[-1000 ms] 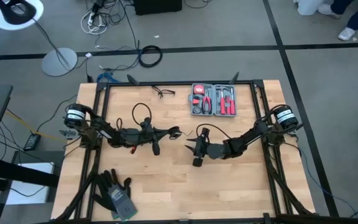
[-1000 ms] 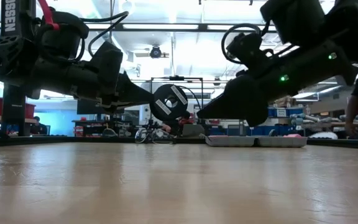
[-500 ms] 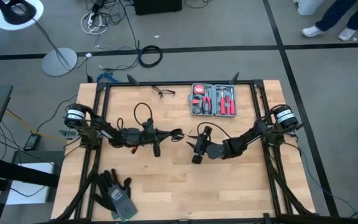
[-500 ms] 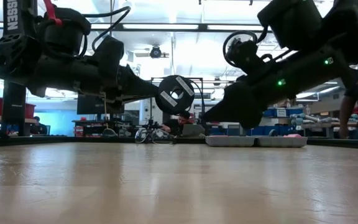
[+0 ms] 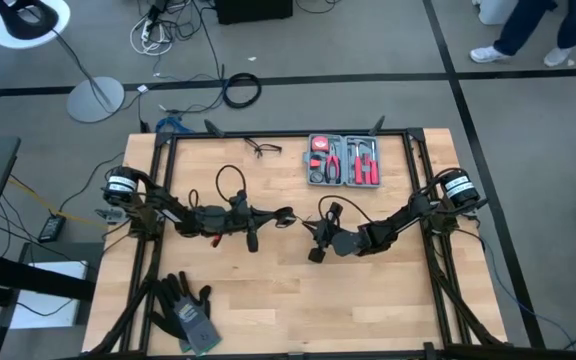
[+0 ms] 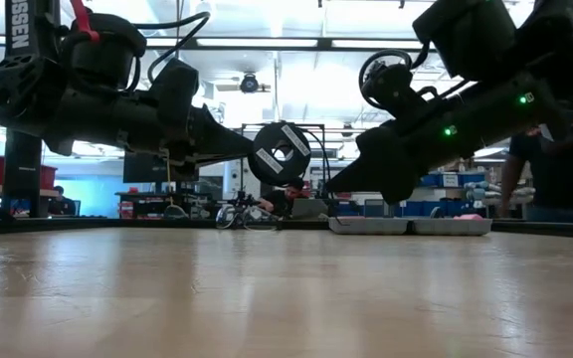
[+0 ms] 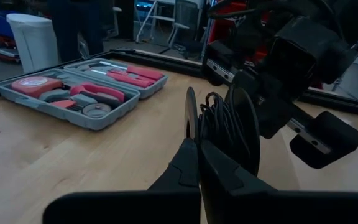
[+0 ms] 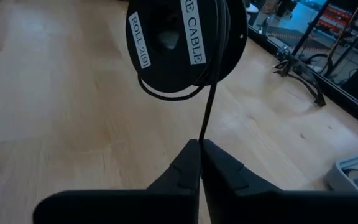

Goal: Coil cords
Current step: Coil the black wire onto the spool

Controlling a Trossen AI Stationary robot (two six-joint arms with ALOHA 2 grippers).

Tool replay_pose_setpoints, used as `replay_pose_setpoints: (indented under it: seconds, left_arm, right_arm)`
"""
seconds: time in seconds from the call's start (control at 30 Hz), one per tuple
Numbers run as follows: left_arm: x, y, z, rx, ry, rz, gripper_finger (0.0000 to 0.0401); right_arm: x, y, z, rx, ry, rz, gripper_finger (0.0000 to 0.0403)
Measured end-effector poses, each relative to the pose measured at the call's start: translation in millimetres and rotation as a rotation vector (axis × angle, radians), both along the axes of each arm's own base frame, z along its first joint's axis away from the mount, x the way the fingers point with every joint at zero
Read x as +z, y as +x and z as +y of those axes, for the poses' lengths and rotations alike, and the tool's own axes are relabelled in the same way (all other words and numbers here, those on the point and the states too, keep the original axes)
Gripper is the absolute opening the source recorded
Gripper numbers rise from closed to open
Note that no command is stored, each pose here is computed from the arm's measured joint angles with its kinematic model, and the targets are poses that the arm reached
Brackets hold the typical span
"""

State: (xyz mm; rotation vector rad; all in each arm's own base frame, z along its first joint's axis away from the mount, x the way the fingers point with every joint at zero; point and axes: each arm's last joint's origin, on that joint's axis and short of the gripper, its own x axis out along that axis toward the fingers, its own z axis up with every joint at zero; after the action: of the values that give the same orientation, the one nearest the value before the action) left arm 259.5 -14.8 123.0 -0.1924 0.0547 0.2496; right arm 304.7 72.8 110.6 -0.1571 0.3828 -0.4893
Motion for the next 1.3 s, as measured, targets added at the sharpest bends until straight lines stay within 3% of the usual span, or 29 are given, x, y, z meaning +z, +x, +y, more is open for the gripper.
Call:
replay_pose_setpoints:
  seconds: [0.37, 0.6, 0.83, 1.03, 1.3]
  left_arm:
    - [-2.6, -0.2, 0.0, -0.001, 0.006, 0.028, 0.0001]
    - [-2.9, 0.1, -1.1, -0.042, 0.021, 0.036, 0.0001]
    - [10.0, 0.8, -1.7, -0.057, -0.021, -0.106, 0.0001]
    - [13.6, 1.4, 1.4, 0.058, -0.05, -0.146, 0.0001]
    - [22.2, 29.1, -3.5, 0.077, -0.064, -0.094, 0.0001]
  right_arm:
    - [17.4, -0.1, -0.1, -0.001, 0.019, -0.07, 0.0001]
    - [18.2, -3.3, -1.1, -0.07, 0.007, -0.062, 0.0001]
    - [3.4, -9.6, -6.7, -0.134, 0.166, -0.004, 0.0]
    - [4.7, -5.3, -8.6, -0.066, 0.288, -0.029, 0.0]
    - [0.6, 31.1, -4.1, 0.008, 0.351, -0.013, 0.0]
